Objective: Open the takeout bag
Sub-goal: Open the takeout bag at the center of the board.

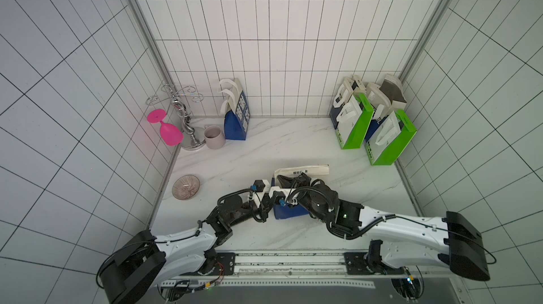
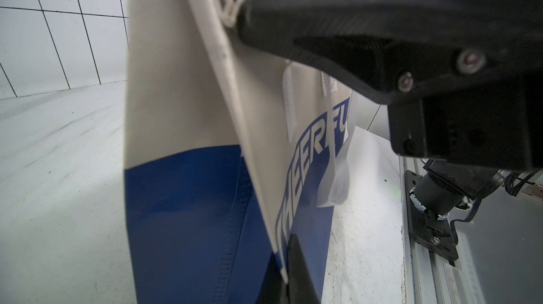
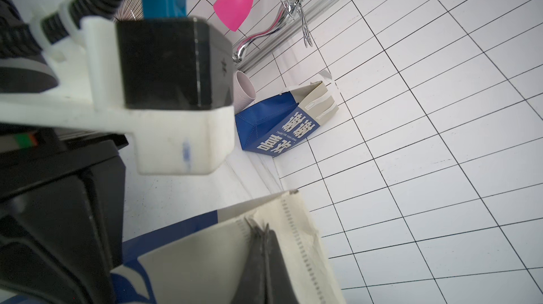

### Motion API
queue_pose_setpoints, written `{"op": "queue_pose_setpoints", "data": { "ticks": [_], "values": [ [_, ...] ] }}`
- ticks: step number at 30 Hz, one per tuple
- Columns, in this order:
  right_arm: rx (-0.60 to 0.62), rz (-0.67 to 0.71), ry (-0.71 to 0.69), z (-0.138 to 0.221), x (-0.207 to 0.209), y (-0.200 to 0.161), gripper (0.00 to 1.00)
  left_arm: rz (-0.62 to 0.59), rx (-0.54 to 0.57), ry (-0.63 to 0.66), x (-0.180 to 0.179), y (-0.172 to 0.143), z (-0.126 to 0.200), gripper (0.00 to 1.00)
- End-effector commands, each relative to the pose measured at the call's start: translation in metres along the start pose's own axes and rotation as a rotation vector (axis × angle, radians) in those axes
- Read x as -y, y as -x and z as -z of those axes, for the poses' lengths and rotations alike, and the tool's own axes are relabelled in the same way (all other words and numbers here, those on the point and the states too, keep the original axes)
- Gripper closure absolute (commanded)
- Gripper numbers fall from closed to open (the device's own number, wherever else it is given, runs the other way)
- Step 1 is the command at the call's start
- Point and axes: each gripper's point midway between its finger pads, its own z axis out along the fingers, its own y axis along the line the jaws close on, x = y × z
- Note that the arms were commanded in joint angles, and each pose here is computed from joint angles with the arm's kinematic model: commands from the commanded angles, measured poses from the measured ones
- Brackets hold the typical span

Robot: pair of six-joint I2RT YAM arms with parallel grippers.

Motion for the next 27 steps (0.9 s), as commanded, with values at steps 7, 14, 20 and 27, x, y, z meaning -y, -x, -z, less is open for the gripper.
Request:
{"op": "queue_pose_setpoints", "data": {
  "ticks": [7, 14, 20, 27],
  "values": [
    [-0.031, -0.161, -0.199, 0.006, 0.065, 0.015, 1.00, -0.023, 0.004, -0.046, 0.011, 0.005, -0.001, 1.00],
    [-0.024, -0.255, -0.240, 0.011, 0.081, 0.019, 1.00, -0.019, 0.001, -0.043, 0.010, 0.004, -0.001, 1.00],
    [-0.021, -0.308, -0.240, 0.013, 0.084, 0.020, 1.00, -0.019, -0.001, -0.044, 0.010, 0.003, -0.001, 1.00],
    [-0.023, -0.393, -0.248, 0.016, 0.094, 0.022, 1.00, -0.018, -0.003, -0.043, 0.010, 0.003, -0.001, 1.00]
  ]
}}
